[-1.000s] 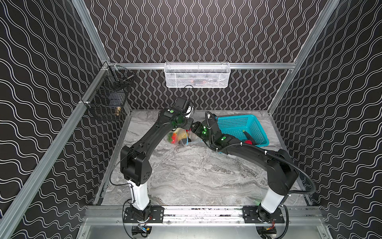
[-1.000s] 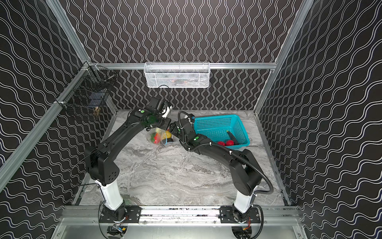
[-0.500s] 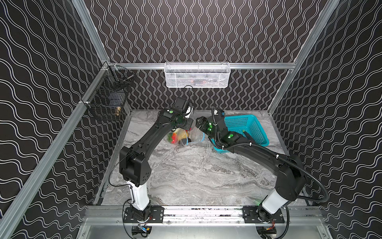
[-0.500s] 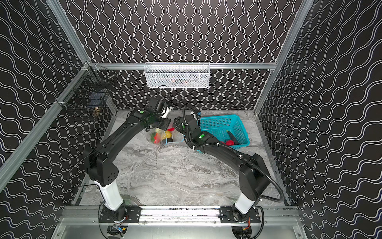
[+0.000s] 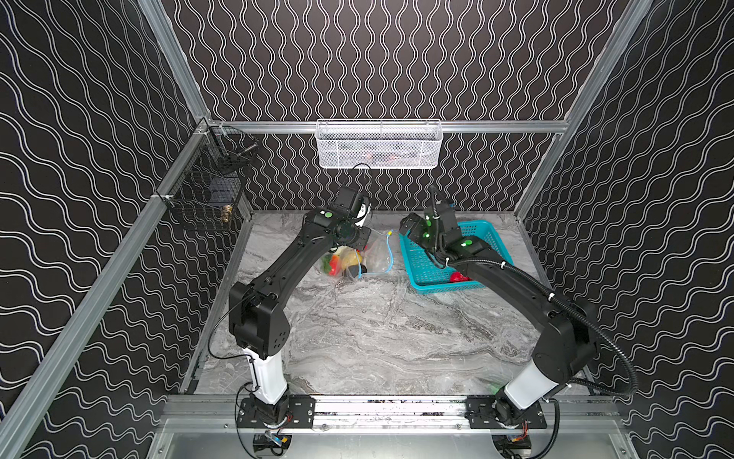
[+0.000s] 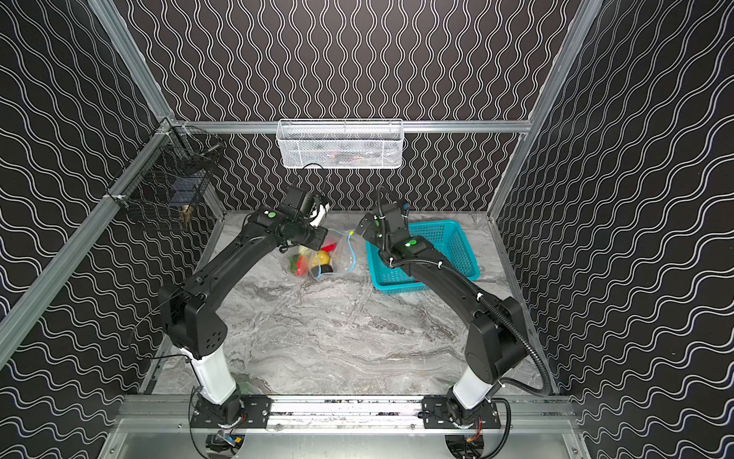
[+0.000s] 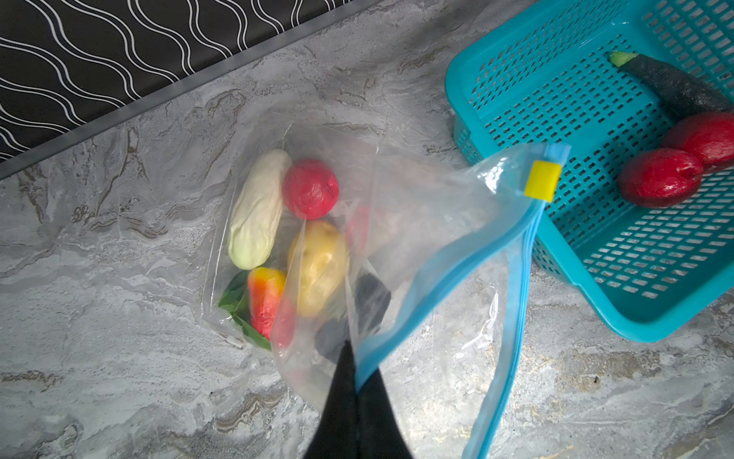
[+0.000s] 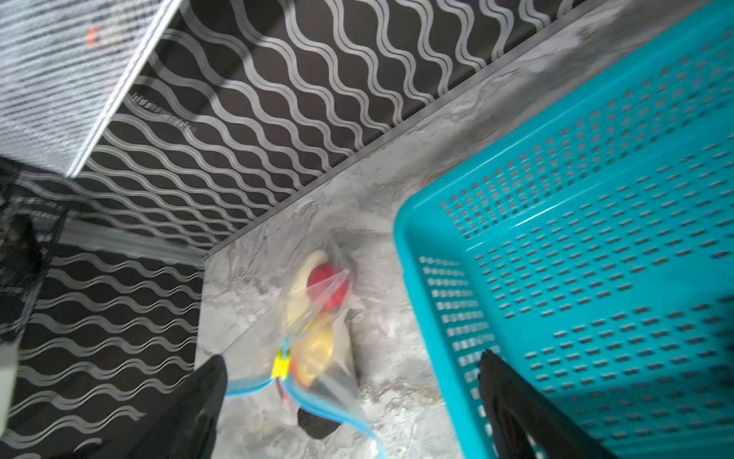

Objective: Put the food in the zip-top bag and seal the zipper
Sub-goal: 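Withdraw the open right gripper from the bag back over the teal basket, then lower the right gripper into the basket over a red fruit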

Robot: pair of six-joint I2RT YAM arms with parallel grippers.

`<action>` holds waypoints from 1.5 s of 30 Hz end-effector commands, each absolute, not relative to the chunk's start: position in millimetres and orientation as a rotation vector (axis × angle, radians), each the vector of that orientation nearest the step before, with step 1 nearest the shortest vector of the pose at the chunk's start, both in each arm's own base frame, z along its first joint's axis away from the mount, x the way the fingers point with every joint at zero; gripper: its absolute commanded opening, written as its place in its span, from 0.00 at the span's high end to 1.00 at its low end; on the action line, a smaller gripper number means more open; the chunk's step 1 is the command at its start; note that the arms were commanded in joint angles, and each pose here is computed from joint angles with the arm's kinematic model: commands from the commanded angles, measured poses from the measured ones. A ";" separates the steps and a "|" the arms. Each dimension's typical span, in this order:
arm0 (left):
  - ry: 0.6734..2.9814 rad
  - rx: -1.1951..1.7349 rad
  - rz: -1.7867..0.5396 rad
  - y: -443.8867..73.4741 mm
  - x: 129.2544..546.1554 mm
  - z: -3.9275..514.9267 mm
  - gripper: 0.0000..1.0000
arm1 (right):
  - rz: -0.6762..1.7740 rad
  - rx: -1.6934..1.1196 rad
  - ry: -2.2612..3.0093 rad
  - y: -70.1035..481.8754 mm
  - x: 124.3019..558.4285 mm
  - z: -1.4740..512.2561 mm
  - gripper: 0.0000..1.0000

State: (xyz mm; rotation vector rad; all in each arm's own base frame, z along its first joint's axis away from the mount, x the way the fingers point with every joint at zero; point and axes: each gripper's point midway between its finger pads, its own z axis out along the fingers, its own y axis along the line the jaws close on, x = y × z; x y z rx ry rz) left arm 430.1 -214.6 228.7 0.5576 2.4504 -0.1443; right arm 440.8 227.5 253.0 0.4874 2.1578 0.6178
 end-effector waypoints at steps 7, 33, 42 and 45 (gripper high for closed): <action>2.442 0.561 -0.164 -217.4 431.4 229.4 1.00 | 0.341 0.521 2.341 182.5 427.2 226.7 0.01; 2.430 0.550 -0.157 -215.4 430.6 233.4 1.00 | 0.080 0.590 2.629 151.3 408.5 181.6 0.01; 2.443 0.551 -0.165 -216.8 430.9 227.8 1.00 | 0.211 0.557 2.695 139.7 408.5 171.4 0.00; 2.443 0.551 -0.165 -217.2 430.8 227.5 1.00 | 0.089 0.561 2.722 123.5 406.2 168.1 0.01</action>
